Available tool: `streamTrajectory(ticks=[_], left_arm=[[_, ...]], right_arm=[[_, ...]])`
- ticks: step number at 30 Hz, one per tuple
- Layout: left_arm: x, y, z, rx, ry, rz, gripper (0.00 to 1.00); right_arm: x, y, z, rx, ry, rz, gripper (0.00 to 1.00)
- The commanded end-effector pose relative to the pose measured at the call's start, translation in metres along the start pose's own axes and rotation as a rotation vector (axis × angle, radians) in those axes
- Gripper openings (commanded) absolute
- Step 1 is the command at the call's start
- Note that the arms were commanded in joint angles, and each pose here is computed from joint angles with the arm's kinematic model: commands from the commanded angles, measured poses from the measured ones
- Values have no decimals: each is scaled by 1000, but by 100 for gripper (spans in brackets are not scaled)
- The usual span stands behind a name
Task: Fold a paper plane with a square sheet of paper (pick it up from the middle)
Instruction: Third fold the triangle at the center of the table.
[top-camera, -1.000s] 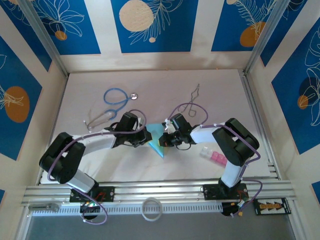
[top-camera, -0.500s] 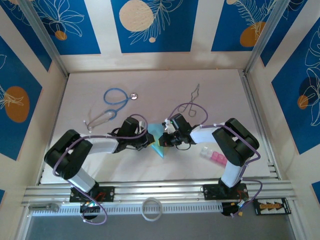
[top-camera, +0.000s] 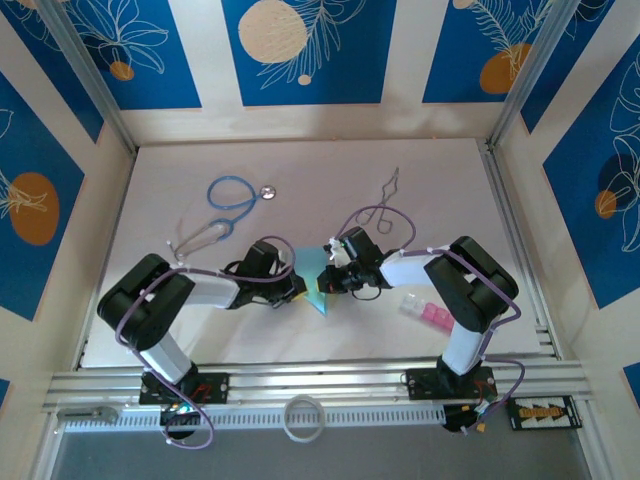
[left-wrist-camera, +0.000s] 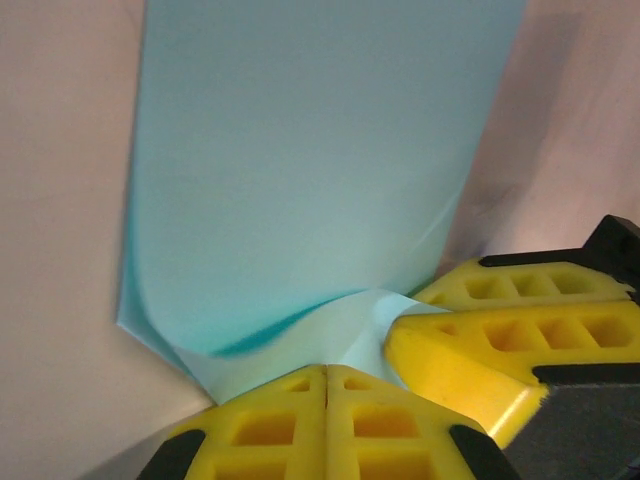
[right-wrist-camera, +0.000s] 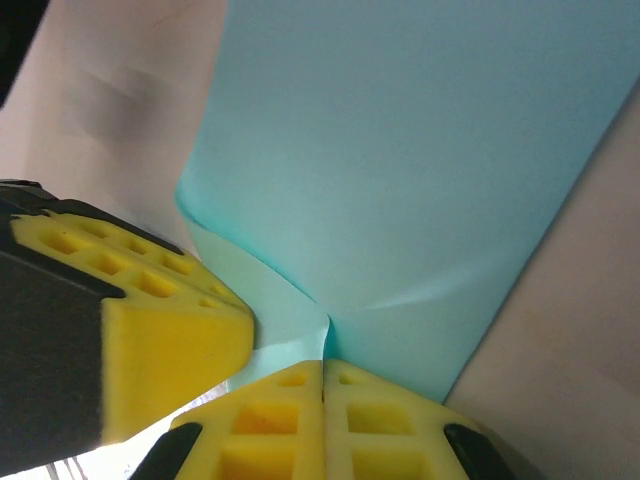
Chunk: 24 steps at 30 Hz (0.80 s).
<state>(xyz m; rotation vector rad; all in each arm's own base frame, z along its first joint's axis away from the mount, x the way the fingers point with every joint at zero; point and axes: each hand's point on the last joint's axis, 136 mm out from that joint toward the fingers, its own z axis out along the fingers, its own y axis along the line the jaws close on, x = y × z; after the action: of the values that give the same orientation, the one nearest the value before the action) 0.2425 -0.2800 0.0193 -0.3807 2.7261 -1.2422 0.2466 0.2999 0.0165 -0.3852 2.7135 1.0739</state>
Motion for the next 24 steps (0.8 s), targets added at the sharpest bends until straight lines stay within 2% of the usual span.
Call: streamTrajectory(ticks=[1,4,8,11,13,18,20,22,24], left_arm=[[6,19,4,-57,4,8,0],[6,24,3,-82,2,7,0],[6,26,3,-95,3,9,0],[6,26,2,-96,3,11,0],[6,26,2,-99,-2,11,0],[5,27,1,-110,-8,9,0],[4,26,1,-107,-11,9,0],[3,25,1,-106,-12,10,0],[3,25,1,-104,-12,12,0]], right_arm=[[10,-8,3,45,41,17,0],[7,-4,1,37,37,16,1],[-4,6,-11,38,8,21,19],[-13,5,-31,70,-36,60,29],[-16,6,-43,59,-50,83,32],[-8,30,-60,-47,-34,70,31],[1,46,-59,-120,3,54,22],[11,53,-53,-129,37,51,13],[19,57,-46,-118,66,47,7]])
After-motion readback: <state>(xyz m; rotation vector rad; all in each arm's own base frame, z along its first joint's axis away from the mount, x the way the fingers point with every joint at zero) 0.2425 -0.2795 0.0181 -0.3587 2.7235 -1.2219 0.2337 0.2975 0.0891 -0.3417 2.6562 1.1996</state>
